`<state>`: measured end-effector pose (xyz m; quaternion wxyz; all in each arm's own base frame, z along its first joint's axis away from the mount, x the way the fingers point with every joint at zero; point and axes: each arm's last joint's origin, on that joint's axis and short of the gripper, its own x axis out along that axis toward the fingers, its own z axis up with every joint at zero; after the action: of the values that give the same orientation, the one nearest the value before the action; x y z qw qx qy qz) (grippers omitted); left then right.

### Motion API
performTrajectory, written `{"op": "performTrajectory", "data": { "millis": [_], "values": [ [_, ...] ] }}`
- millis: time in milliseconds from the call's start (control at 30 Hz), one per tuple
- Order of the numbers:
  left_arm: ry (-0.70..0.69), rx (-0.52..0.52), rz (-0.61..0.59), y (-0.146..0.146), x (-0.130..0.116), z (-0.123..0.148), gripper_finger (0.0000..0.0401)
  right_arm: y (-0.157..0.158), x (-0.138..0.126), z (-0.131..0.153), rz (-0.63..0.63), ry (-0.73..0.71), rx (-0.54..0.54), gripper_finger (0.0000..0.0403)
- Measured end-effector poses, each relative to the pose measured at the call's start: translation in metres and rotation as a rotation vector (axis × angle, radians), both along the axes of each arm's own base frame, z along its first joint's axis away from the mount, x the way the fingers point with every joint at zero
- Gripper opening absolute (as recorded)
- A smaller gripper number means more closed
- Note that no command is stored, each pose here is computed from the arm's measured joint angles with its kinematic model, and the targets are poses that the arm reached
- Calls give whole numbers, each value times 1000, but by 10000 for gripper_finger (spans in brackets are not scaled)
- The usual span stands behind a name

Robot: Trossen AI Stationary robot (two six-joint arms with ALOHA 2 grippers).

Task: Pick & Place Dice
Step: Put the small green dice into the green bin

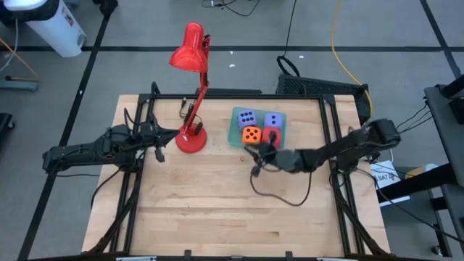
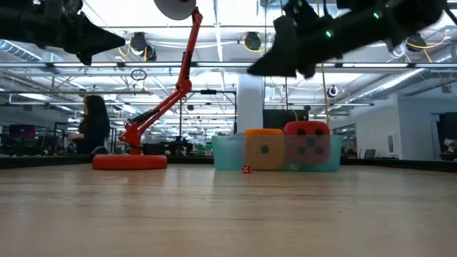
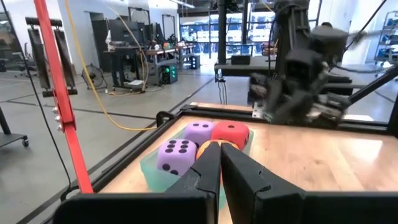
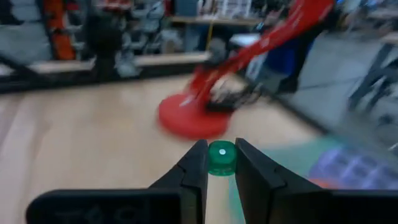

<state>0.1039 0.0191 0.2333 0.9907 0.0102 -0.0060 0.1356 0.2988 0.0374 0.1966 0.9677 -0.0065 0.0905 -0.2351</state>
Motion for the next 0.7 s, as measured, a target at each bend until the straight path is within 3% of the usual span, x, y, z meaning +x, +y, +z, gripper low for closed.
{"op": "performTrajectory", "data": {
  "millis": [100,300,533,700],
  "values": [
    [-18,3,-1,0,0,2,26,-22,2,21,-32,42,-44,50],
    [-23,4,-3,0,0,2,26,-62,21,33,-4,132,-36,48],
    [-22,5,-6,0,0,2,26,-90,28,11,-25,216,8,54],
    [-20,13,-16,0,0,2,26,-96,34,-11,56,278,48,81]
  ]
}}
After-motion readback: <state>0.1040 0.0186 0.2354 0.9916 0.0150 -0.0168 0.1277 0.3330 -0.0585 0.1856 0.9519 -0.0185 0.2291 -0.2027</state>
